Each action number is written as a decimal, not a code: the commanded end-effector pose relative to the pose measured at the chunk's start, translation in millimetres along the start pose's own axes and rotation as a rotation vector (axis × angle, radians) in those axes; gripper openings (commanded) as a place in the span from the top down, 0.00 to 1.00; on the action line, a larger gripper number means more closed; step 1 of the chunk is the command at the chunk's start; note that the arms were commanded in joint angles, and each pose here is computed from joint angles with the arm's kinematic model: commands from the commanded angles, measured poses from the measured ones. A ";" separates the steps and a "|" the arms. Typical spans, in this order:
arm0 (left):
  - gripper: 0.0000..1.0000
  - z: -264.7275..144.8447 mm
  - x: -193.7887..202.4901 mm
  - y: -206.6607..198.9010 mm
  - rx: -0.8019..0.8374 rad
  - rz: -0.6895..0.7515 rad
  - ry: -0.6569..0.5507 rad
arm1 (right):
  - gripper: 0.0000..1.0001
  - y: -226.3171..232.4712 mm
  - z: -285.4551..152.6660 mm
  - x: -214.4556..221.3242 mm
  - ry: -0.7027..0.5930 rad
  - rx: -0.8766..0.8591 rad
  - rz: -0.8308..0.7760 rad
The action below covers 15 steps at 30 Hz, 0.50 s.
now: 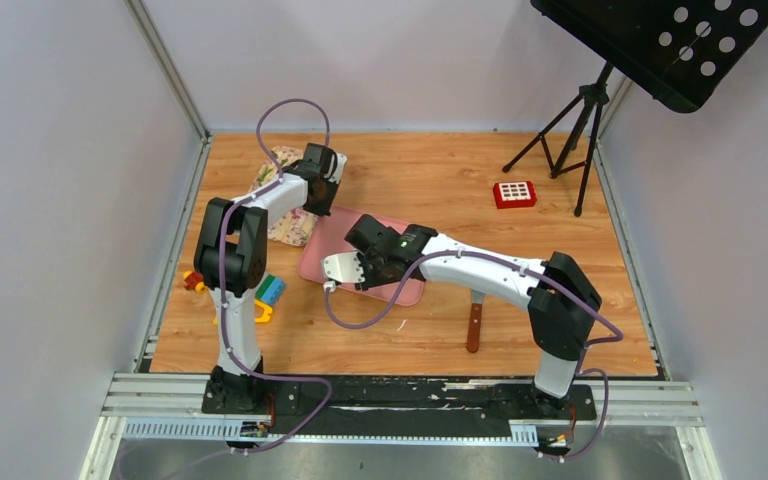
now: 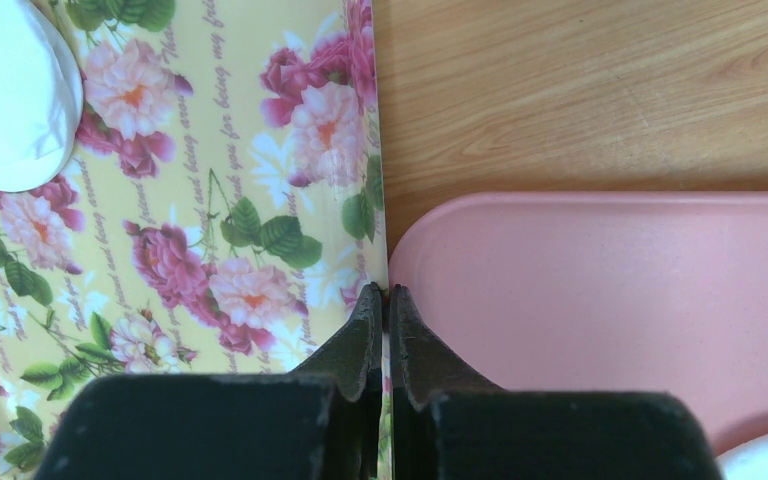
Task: Roll out the dumpling wrappers from the dough
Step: Flatten out the dough on the work surface.
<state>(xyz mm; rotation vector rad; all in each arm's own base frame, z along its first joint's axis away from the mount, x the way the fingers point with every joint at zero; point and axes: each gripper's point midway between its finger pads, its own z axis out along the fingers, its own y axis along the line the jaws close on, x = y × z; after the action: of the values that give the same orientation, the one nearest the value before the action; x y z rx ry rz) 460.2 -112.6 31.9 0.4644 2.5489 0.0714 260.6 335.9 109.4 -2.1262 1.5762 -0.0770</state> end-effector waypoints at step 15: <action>1.00 10.2 36.1 -2.2 -0.002 0.014 0.111 | 1.00 128.3 -3.7 46.9 0.180 -0.492 -0.038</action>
<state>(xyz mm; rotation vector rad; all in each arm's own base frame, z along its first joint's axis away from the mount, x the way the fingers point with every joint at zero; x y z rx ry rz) 460.3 -112.6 31.9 0.4643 2.5486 0.0713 251.1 333.9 108.7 -2.1671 1.5545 -0.0928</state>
